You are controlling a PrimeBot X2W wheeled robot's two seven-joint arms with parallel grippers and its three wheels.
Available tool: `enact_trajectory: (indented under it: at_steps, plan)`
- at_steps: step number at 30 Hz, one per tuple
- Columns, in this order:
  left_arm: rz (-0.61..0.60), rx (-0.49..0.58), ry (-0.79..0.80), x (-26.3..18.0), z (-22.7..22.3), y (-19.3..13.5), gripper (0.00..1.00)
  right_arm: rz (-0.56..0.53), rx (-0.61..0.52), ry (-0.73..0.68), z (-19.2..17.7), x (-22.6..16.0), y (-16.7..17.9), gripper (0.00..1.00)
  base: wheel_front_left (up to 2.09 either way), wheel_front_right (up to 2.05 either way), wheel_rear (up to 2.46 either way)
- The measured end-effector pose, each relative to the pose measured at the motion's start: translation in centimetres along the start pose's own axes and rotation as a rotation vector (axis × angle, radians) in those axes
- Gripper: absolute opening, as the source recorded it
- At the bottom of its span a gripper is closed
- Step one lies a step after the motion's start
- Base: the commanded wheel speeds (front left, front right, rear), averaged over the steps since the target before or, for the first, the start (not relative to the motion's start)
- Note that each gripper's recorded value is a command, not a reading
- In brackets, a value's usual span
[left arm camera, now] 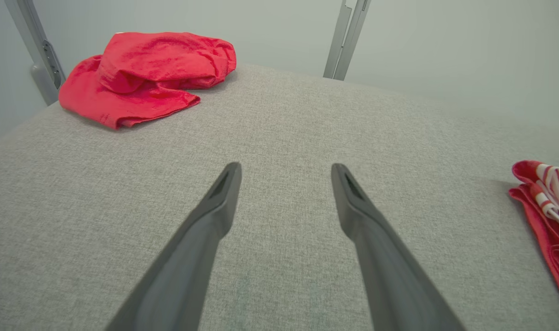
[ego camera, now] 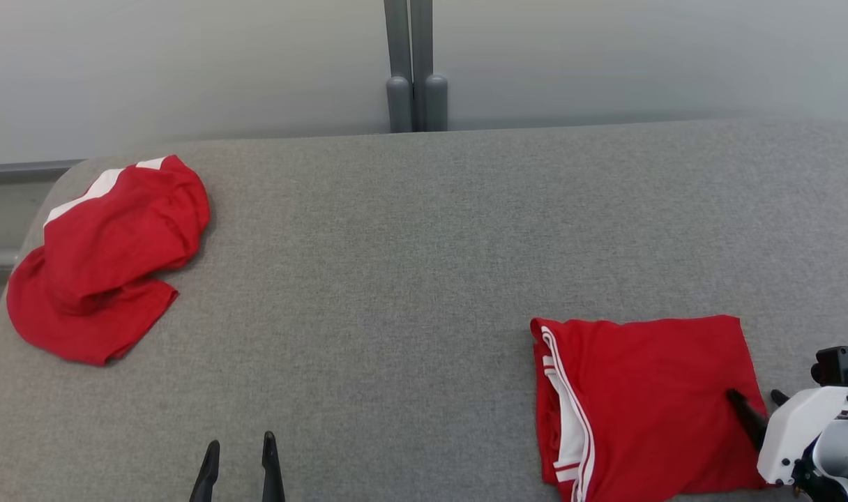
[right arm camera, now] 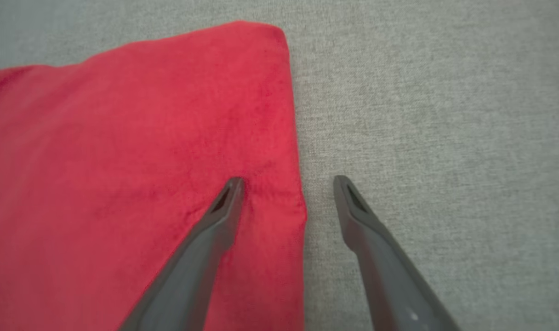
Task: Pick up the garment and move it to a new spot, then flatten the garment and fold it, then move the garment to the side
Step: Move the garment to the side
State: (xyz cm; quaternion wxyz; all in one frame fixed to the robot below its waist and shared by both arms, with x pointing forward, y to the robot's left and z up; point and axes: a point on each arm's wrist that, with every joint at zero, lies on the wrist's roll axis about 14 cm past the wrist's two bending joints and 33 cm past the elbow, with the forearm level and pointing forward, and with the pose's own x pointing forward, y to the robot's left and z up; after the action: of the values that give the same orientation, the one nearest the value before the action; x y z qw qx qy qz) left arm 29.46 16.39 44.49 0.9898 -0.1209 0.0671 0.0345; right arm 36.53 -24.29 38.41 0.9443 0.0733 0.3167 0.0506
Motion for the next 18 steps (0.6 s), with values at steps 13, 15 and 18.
enact_trajectory:
  at_steps: [13,15,18]
  plan:
    - [0.0,0.003,0.007,2.1,0.1,-0.5,1.0,0.028,-0.006,-0.072,6.1,1.9,-1.4,0.0,0.0,0.0,0.0]
    - [-0.005,0.004,0.002,3.0,0.3,-0.9,1.0,0.005,-0.026,-0.1,7.7,2.2,-2.6,0.0,0.0,0.0,0.0]
    - [-0.019,0.008,0.0,4.4,0.4,-1.5,1.0,-0.044,-0.053,-0.14,10.4,2.5,-5.0,0.0,0.0,0.0,0.0]
